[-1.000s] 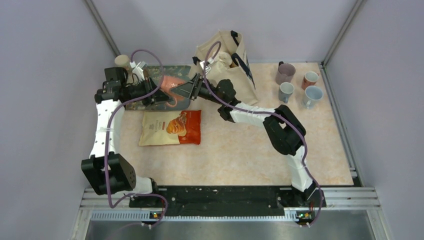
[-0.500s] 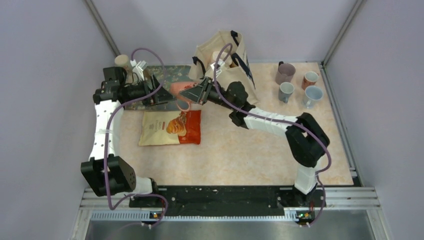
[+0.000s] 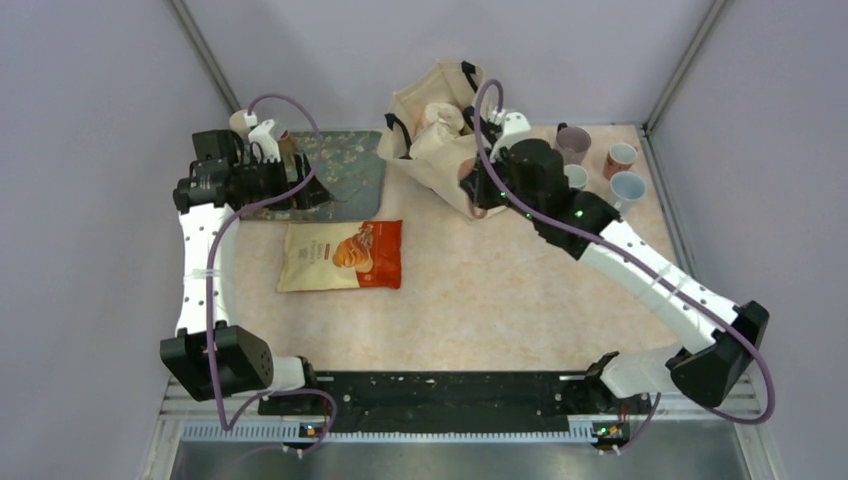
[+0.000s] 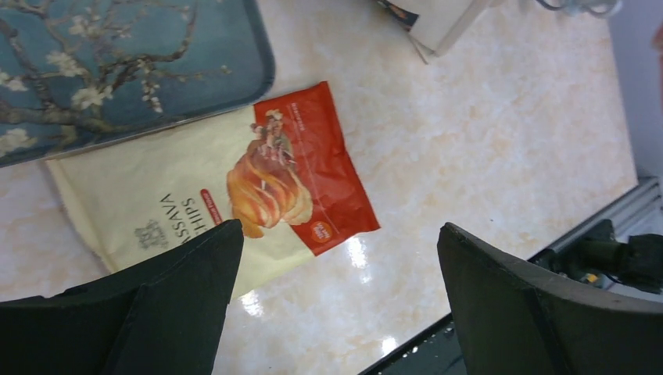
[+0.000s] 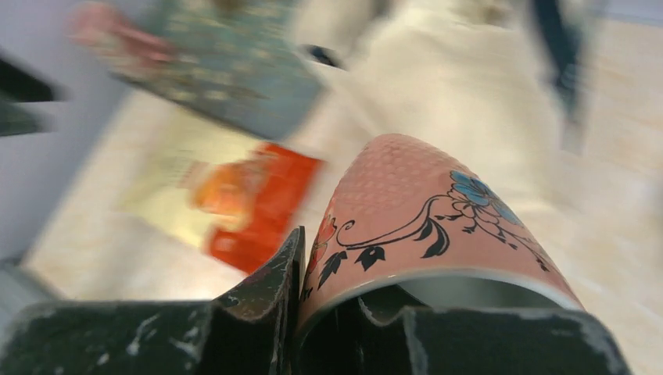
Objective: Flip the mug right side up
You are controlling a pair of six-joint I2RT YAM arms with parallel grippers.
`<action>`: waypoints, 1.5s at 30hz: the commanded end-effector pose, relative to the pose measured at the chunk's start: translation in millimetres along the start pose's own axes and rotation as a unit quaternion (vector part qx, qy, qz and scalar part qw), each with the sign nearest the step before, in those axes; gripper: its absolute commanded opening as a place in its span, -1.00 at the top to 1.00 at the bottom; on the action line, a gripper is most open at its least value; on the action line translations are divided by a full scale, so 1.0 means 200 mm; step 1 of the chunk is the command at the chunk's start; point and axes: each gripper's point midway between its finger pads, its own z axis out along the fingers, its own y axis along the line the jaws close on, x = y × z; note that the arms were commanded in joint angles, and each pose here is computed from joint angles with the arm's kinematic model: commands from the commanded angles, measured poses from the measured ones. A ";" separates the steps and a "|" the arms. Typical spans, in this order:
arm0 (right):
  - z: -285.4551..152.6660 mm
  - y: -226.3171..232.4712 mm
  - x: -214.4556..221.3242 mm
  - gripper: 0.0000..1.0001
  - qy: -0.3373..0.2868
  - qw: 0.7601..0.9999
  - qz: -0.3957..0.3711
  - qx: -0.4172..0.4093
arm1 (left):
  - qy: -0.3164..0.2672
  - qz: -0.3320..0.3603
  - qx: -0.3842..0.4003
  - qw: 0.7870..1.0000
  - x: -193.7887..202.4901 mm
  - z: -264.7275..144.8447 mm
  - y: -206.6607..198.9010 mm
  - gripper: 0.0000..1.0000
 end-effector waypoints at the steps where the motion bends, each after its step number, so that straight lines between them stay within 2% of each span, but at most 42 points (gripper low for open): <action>1: -0.30 -0.68 0.11 1.00 0.113 0.963 -0.073 0.234 | -0.013 0.046 -0.072 0.996 -0.04 -0.06 0.10 -0.98; 6: -0.34 -1.09 0.37 1.00 0.215 0.929 -0.034 0.300 | -0.011 0.043 -0.073 0.996 -0.03 -0.05 0.11 -0.98; 11: -0.21 -1.30 0.57 1.00 0.269 0.922 0.026 0.277 | -0.002 0.051 -0.114 0.992 0.01 -0.07 0.18 -0.98; 17: -0.08 -1.41 0.77 1.00 0.333 0.903 0.047 0.265 | 0.016 0.049 -0.179 0.983 0.07 -0.08 0.32 -0.98; 26: 0.01 -1.45 0.90 1.00 0.369 0.894 0.065 0.246 | 0.049 0.037 -0.224 0.973 0.17 -0.04 0.48 -0.98; 27: 0.01 -1.45 0.89 0.96 0.368 0.894 0.063 0.246 | 0.054 0.034 -0.229 0.971 0.18 -0.04 0.50 -0.98; 28: 0.00 -1.45 0.87 0.77 0.366 0.895 0.062 0.247 | 0.057 0.031 -0.236 0.970 0.19 -0.03 0.53 -0.98; 30: -0.01 -1.44 0.82 0.25 0.357 0.899 0.057 0.249 | 0.063 0.023 -0.256 0.965 0.19 -0.03 0.59 -0.98; 31: -0.02 -1.43 0.78 0.08 0.351 0.901 0.052 0.250 | 0.064 0.017 -0.267 0.961 0.20 -0.03 0.62 -0.98; 33: -0.03 -1.41 0.69 -0.13 0.333 0.908 0.044 0.251 | 0.059 0.005 -0.292 0.955 0.19 -0.02 0.72 -0.98; 36: -0.06 -1.38 0.57 -0.27 0.306 0.918 0.037 0.251 | 0.050 -0.030 -0.337 0.940 0.19 -0.03 0.89 -0.91; 40: -0.11 -1.34 0.44 -0.36 0.272 0.928 0.027 0.254 | 0.023 -0.069 -0.397 0.915 0.14 -0.03 1.15 -0.72; 42: -0.13 -1.32 0.41 -0.37 0.266 0.931 0.017 0.251 | 0.031 -0.022 -0.387 0.921 0.09 0.01 1.20 -0.62; 45: -0.17 -1.30 0.40 -0.40 0.266 0.933 0.006 0.244 | 0.084 0.122 -0.321 0.935 0.02 0.06 1.20 -0.67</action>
